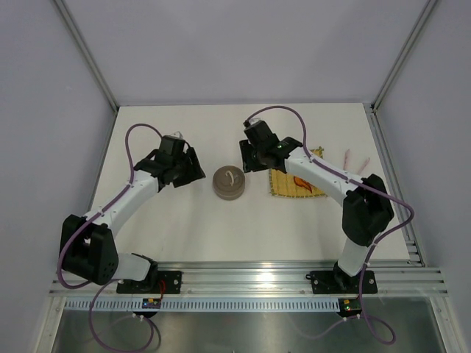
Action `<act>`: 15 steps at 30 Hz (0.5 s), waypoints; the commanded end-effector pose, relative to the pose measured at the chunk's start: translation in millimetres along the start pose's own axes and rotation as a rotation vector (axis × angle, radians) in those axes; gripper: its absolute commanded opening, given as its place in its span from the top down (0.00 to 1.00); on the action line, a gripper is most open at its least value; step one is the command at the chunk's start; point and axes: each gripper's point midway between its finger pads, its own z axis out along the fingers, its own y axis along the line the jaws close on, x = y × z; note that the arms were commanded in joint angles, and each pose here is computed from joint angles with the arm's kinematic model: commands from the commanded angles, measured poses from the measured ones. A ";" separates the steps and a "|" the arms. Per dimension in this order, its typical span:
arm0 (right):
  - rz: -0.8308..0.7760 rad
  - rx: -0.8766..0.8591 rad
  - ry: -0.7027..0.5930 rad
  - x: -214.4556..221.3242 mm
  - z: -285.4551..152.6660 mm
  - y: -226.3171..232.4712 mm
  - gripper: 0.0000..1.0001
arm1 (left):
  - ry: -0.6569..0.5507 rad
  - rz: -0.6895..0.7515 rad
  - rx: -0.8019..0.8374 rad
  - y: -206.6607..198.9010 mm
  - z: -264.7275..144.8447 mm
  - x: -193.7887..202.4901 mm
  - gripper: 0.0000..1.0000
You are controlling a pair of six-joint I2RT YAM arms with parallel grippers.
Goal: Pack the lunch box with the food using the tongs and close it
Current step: Close the box lid on the packing box.
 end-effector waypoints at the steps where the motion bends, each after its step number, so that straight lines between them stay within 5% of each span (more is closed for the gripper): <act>1: -0.004 -0.050 0.060 -2.4 -3.3 -1.6 0.47 | -0.068 0.060 0.012 -19.3 -12.6 -19.7 0.38; 9: 0.069 -0.140 0.107 -0.8 5.7 3.2 0.51 | -0.066 0.140 -0.049 -41.6 -17.0 -12.7 0.35; 15: -0.162 0.000 0.101 4.5 3.4 11.1 0.50 | -0.035 -0.026 0.020 -23.6 -3.7 -18.0 0.38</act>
